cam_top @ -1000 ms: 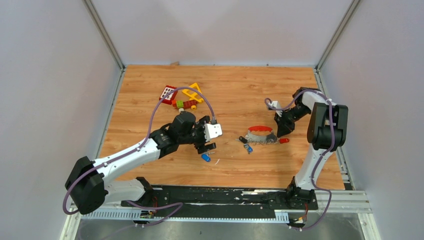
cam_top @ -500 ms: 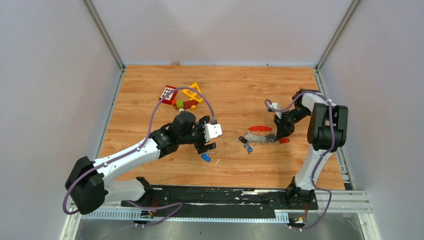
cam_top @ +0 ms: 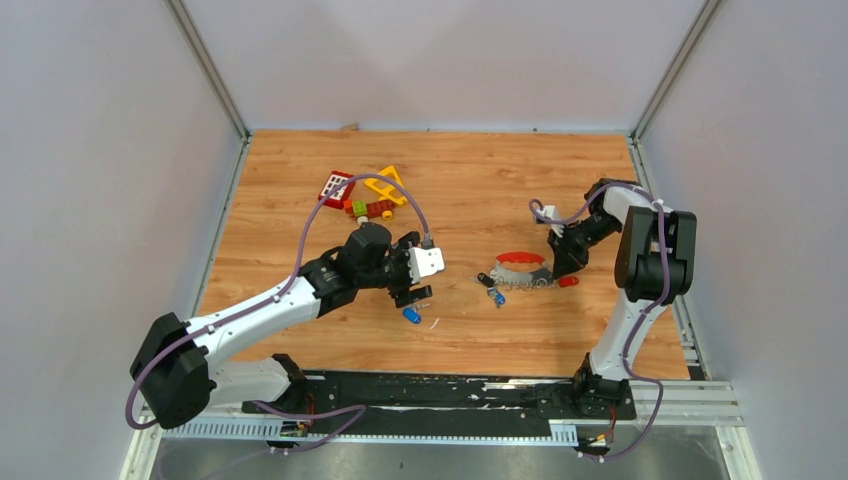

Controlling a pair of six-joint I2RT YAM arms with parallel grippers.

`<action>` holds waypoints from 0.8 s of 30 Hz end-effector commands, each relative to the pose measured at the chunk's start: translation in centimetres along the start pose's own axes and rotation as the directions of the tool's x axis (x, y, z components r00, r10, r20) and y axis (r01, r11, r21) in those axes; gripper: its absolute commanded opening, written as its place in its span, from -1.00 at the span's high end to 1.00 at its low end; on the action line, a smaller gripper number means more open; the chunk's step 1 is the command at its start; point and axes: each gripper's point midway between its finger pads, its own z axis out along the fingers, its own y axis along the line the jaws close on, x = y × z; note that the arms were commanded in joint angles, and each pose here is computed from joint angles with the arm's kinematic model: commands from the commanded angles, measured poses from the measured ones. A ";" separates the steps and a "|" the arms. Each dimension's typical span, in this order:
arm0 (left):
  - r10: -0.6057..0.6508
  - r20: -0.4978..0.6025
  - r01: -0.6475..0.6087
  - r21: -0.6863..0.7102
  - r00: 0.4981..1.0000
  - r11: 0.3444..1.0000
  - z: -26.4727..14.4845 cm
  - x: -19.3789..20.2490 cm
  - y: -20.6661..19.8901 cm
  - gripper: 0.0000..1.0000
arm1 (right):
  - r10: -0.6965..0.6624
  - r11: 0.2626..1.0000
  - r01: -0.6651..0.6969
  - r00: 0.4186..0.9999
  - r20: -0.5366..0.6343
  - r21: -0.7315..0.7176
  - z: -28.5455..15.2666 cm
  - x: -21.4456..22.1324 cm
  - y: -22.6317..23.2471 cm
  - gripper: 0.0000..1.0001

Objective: Put the keys on the keyring

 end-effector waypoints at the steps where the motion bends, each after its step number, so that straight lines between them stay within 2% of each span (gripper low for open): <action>1: 0.019 0.040 -0.019 -0.011 0.999 1.000 -0.5 -1.4 0.4 -0.68 | -0.045 0.998 0.043 0.999 0.028 0.055 -1.0 -1.1 -0.5 0.90; 4: 0.019 0.040 -0.019 -0.009 0.999 1.000 -0.5 -1.4 0.4 -0.68 | -0.047 0.997 0.045 0.999 0.025 0.065 -1.1 -1.1 -0.5 1.00; 14: 0.037 0.036 -0.037 -0.014 0.999 0.999 -0.7 -1.6 0.7 -0.67 | -0.106 0.983 0.095 0.992 0.063 0.154 -3.1 -2.7 -0.7 1.00; 24: 0.096 0.055 -0.093 -0.044 0.994 0.995 -1.2 -3.2 1.8 -0.67 | -0.247 0.952 0.197 0.946 0.210 0.235 -7.2 -7.9 3.9 1.00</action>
